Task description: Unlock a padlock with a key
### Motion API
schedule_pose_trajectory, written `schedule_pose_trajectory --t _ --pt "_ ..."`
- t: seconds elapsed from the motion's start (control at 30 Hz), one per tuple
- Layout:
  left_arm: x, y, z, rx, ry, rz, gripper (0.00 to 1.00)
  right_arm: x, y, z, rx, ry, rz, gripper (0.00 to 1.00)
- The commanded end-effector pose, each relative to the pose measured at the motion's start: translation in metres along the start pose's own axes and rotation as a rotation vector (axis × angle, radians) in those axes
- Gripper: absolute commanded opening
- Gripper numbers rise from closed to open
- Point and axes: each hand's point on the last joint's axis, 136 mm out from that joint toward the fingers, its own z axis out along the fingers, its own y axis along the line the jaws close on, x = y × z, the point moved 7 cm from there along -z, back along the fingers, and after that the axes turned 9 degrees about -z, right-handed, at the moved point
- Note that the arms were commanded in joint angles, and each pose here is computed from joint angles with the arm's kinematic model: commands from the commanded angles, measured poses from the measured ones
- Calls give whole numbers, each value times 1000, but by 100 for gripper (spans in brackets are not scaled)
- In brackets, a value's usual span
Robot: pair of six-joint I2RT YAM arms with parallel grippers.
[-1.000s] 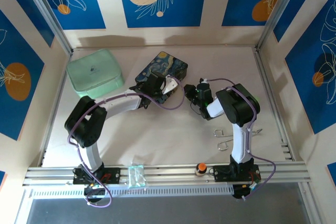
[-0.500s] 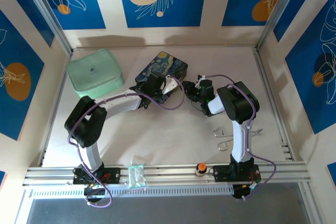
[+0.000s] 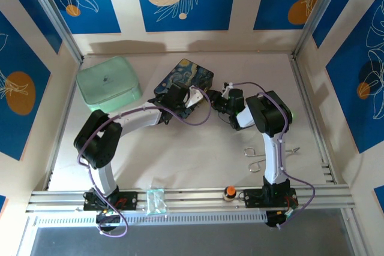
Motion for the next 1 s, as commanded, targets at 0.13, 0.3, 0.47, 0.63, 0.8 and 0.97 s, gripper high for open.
schedule_pose_trajectory --t 0.13,0.3,0.47,0.63,0.8,0.97 --pt "44 -15 8 66 207 18 43 5 -14 10 -10 -9 -22 29" --pt "43 -14 8 65 210 17 43 7 -7 15 -22 -1 -30 13" --pt "44 -14 7 65 208 8 43 5 -16 10 30 -45 37 6" --pt "46 -14 7 59 217 4 42 -5 -25 1 49 -104 103 0" --pt "48 -13 6 52 221 -3 42 -12 -28 -8 60 -141 143 0" --pt "53 -11 7 19 252 5 42 -14 -21 -19 109 -119 141 0"
